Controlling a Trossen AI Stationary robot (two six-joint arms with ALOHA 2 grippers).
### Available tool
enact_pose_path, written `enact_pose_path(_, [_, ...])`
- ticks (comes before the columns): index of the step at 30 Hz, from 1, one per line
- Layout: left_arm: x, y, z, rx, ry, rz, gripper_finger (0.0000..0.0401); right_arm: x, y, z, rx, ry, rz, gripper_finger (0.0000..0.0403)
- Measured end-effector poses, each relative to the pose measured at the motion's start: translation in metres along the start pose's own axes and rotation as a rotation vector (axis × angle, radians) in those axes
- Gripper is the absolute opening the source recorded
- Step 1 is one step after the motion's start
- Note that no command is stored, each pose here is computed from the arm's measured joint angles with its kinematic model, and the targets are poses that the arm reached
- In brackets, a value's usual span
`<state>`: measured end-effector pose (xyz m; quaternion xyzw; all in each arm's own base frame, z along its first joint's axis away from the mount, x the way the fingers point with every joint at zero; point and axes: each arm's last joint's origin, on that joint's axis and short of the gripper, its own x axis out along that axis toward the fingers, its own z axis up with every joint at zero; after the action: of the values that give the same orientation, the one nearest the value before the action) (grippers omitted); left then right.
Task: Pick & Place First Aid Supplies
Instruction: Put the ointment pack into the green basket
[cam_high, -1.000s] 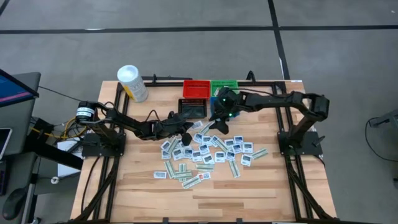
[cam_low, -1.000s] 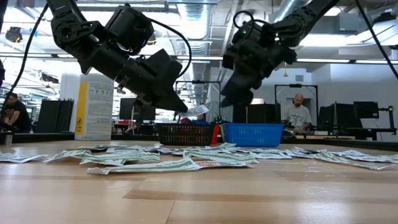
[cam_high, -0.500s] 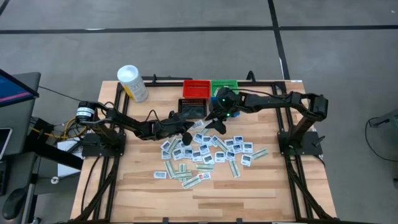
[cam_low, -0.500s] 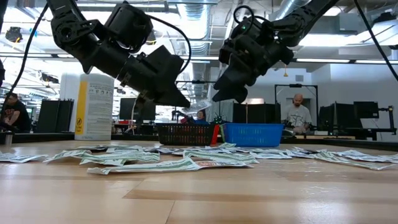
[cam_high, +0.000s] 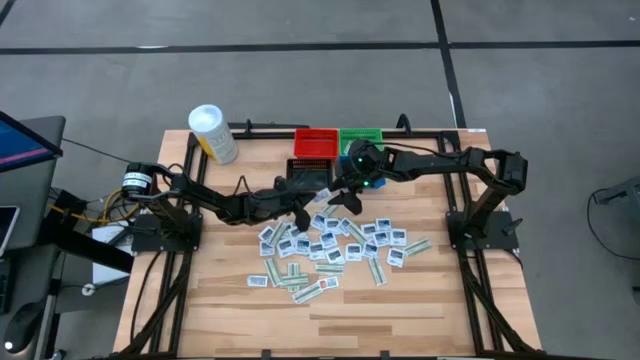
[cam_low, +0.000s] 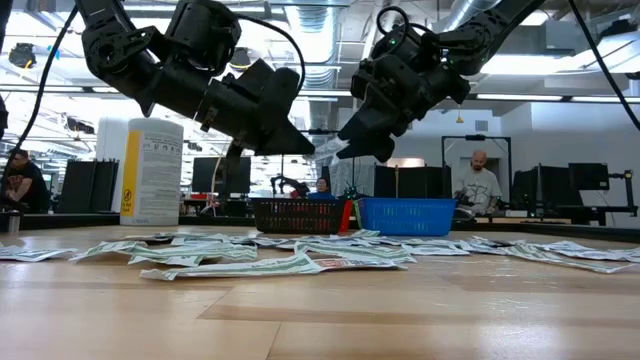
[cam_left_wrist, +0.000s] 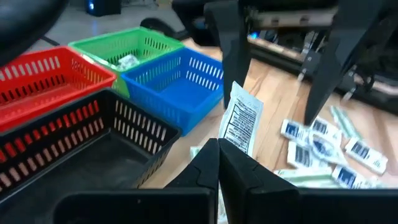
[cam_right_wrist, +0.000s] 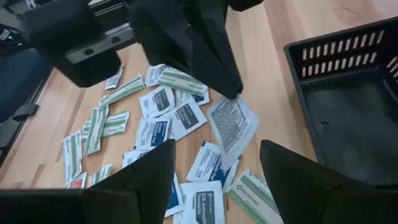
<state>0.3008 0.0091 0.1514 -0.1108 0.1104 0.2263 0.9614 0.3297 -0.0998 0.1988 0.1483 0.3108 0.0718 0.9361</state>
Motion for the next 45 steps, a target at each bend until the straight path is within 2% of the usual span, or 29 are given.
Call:
enact_pose_path(11, [0.0, -0.0006, 0.0021, -0.01, -0.02, -0.006, 0.0005, -0.0001, -0.0016, 0.004, 0.019, -0.041, -0.057, 0.0226])
enact_pose_path(14, [0.0, -0.0007, 0.0022, -0.01, -0.021, -0.006, 0.0006, -0.0002, -0.0017, 0.0049, 0.016, -0.049, -0.061, 0.0214])
enact_pose_path(17, [0.0, -0.0007, 0.0022, -0.01, -0.021, -0.006, 0.0004, -0.0002, -0.0017, 0.0047, 0.017, -0.047, -0.061, 0.0179])
enact_pose_path(24, [0.0, -0.0007, 0.0022, -0.01, -0.021, -0.006, 0.0007, -0.0001, -0.0015, 0.0043, 0.006, -0.043, -0.055, 0.0028])
enact_pose_path(26, [0.0, -0.0007, 0.0022, -0.01, -0.021, -0.006, 0.0007, -0.0002, -0.0015, 0.0044, 0.004, -0.043, -0.053, 0.0009])
enact_pose_path(29, [0.0, -0.0007, 0.0022, -0.01, -0.021, -0.006, 0.0007, -0.0002, -0.0015, 0.0043, 0.004, -0.043, -0.051, 0.0015])
enact_pose_path(33, [0.0, -0.0007, 0.0024, -0.013, -0.023, -0.007, 0.0007, -0.0002, -0.0014, 0.0044, -0.001, -0.043, -0.05, 0.0003])
enact_pose_path(37, [0.0004, 0.0, 0.0039, -0.071, -0.035, -0.008, 0.0011, -0.0002, -0.0014, 0.0043, -0.001, -0.042, -0.049, 0.0003])
enact_pose_path(45, [-0.0016, 0.0, 0.0095, -0.142, -0.059, -0.016, 0.0075, -0.0017, -0.0043, 0.0044, -0.01, -0.044, -0.056, 0.0001])
